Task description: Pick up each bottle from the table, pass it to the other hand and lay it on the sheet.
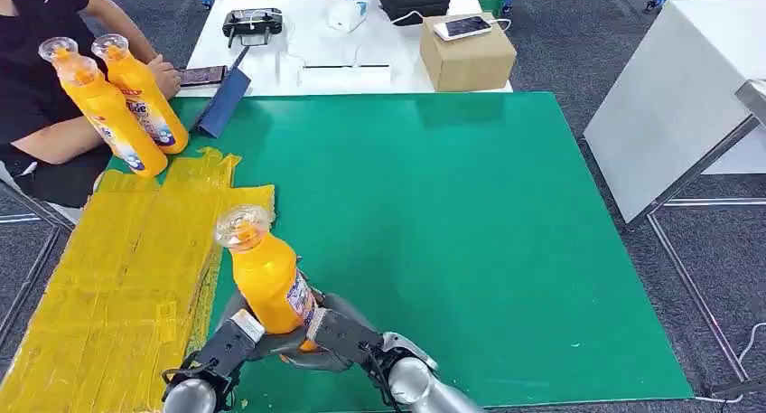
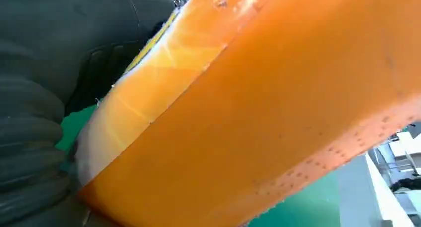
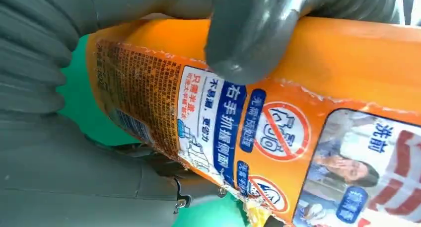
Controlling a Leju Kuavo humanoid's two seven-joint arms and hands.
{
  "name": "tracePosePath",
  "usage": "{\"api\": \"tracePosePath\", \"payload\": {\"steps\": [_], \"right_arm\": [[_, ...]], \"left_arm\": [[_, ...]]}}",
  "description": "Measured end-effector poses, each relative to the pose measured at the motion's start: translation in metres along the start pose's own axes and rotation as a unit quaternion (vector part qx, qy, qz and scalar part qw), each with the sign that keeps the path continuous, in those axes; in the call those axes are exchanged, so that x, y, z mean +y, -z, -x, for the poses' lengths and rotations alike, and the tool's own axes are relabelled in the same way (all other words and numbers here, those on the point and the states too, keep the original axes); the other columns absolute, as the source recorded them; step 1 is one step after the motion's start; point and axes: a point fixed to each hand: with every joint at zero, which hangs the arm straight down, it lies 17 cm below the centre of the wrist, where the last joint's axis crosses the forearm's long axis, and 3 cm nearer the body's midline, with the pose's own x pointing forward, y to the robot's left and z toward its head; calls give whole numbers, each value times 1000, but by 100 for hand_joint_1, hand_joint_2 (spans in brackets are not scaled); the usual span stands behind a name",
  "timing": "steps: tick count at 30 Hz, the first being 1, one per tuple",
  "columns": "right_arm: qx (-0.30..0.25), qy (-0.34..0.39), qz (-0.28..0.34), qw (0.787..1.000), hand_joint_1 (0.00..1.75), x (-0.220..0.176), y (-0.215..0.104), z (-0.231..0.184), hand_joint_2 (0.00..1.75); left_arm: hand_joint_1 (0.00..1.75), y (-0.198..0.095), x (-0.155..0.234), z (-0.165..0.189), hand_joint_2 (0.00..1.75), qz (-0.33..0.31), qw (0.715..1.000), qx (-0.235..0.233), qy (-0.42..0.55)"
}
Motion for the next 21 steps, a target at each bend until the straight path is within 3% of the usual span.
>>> {"api": "tracePosePath", "payload": {"steps": [12,13,14,16,17,21], "right_arm": [[-14,-5,-1,1000,175,6,8,-12,175],[-14,-5,-1,1000,54,6,9,-13,175],[-15,-7,0,1000,0,6,9,-13,175],[-16,-11,3,1000,0,6,9,-13,175],[-16,-14,5,1000,0,6,9,-14,0],[-14,-16,13,1000,0,10,2,-10,0]], "left_arm": [[175,-9,22,-10,175,-50,990,-8,-135],[175,-10,23,-10,175,-52,989,-9,-137],[175,-10,24,-11,175,-56,988,-9,-143],[175,-11,30,-13,175,-67,986,-12,-154],[175,-12,34,-14,175,-74,985,-14,-158],[175,-17,81,-12,175,-137,983,-22,-123]]}}
